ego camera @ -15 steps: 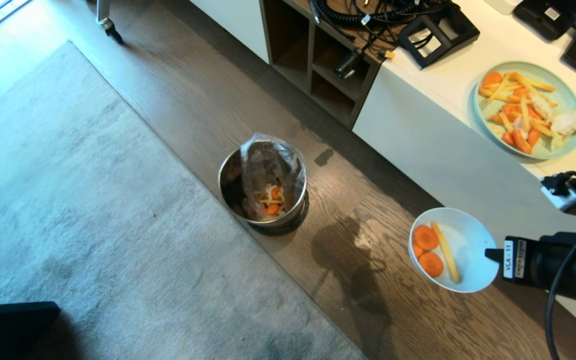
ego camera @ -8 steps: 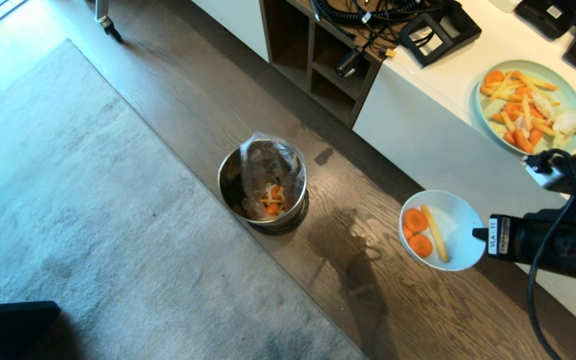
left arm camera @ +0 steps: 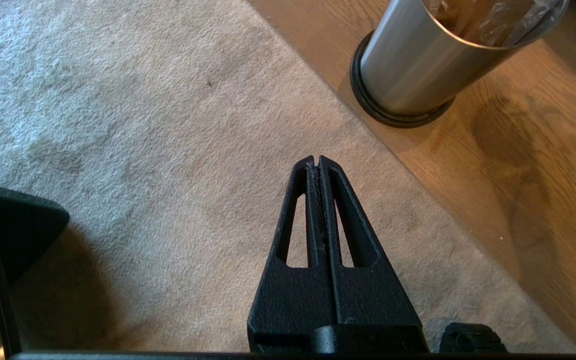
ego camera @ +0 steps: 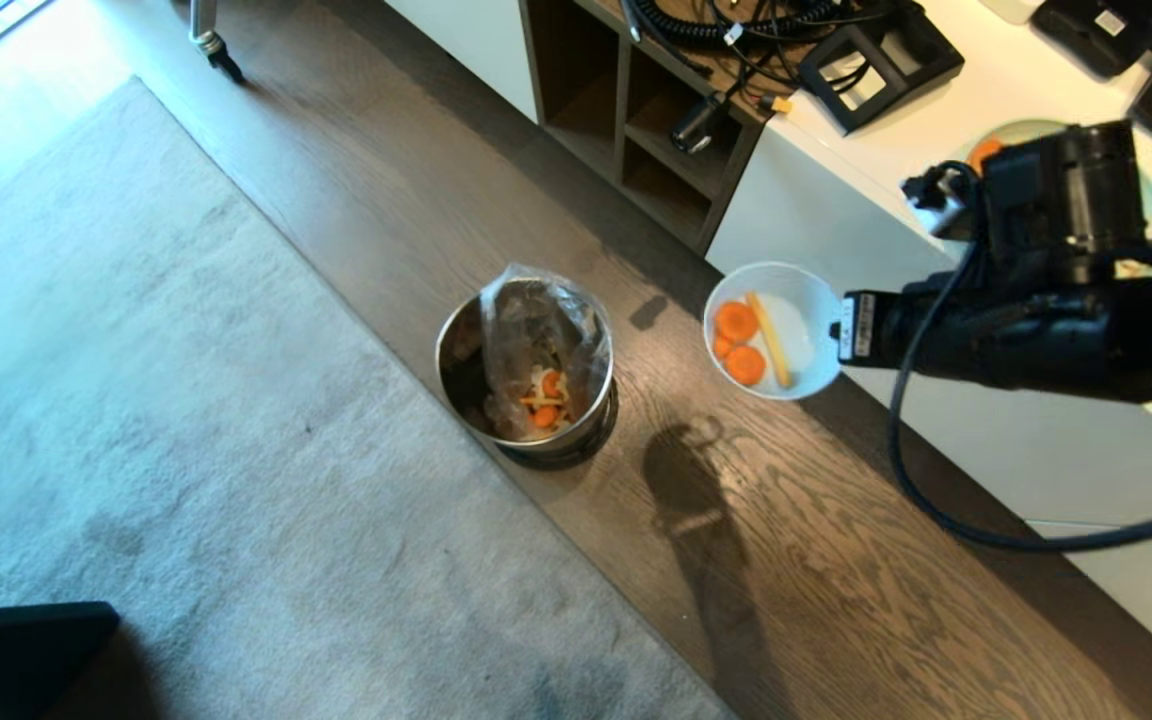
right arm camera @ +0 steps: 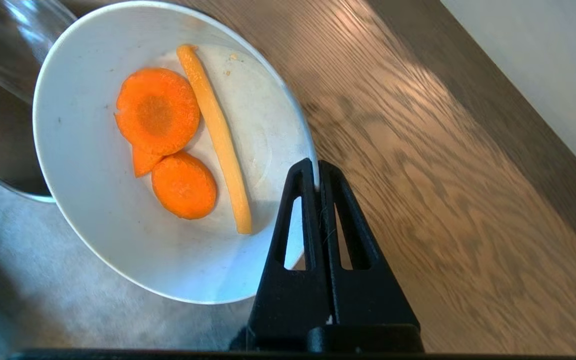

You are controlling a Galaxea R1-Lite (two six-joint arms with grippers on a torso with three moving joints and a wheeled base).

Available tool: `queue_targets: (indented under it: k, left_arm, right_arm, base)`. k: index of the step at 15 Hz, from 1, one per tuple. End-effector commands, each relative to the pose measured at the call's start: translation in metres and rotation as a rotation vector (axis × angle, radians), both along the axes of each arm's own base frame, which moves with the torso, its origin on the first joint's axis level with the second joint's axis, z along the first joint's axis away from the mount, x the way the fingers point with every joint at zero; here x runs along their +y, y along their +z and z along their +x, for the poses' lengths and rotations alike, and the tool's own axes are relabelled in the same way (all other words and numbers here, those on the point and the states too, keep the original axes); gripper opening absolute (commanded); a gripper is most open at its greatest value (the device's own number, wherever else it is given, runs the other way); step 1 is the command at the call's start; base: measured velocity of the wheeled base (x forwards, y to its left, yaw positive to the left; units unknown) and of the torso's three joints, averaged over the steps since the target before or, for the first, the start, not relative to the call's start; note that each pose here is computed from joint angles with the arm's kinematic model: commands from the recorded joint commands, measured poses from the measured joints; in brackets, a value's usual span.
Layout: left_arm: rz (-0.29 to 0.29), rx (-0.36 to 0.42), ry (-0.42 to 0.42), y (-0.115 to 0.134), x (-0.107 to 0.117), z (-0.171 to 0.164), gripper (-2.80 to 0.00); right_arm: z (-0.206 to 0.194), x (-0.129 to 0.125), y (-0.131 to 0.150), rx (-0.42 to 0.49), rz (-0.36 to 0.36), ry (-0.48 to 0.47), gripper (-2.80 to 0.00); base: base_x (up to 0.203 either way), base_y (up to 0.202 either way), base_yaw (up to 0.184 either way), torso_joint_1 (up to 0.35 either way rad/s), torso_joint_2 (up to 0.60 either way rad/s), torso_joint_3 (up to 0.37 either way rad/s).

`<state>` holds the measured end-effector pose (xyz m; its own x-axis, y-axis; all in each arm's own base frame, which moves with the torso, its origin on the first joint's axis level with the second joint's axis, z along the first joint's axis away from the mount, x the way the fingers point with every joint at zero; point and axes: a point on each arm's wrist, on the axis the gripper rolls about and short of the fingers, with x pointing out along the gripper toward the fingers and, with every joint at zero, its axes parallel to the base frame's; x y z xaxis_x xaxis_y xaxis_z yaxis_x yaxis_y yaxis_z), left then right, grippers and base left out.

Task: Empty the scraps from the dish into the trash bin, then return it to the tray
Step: Move the bowl over the trash can

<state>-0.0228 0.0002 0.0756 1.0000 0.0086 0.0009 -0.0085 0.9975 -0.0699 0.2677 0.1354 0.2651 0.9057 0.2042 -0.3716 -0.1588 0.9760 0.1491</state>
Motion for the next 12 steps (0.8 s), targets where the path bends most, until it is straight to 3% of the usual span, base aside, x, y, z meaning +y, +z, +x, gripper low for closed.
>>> queue_targets:
  k: [1, 6, 9, 12]
  left_arm:
    - [-0.001, -0.001, 0.001, 0.0, 0.0, 0.0, -2.8]
    - [-0.001, -0.001, 0.001, 0.0, 0.0, 0.0, -2.8]
    - [-0.001, -0.001, 0.001, 0.0, 0.0, 0.0, -2.8]
    - [-0.001, -0.001, 0.001, 0.0, 0.0, 0.0, -2.8]
  right_arm:
    - [0.027, 0.036, 0.002, -0.017, -0.003, 0.057, -2.8]
    - [0.033, 0.105, 0.008, -0.068, -0.013, 0.217, -2.8]
    - [0.031, 0.127, 0.002, -0.077, -0.013, 0.257, -2.8]
    - [0.031, 0.131, 0.002, -0.095, -0.004, 0.26, -2.8]
  base:
    - [0.0, 0.0, 0.0, 0.0, 0.0, 0.0]
    - [0.0, 0.0, 0.0, 0.0, 0.0, 0.0]
    - [0.0, 0.0, 0.0, 0.0, 0.0, 0.0]
    - [0.0, 0.0, 0.0, 0.0, 0.0, 0.0]
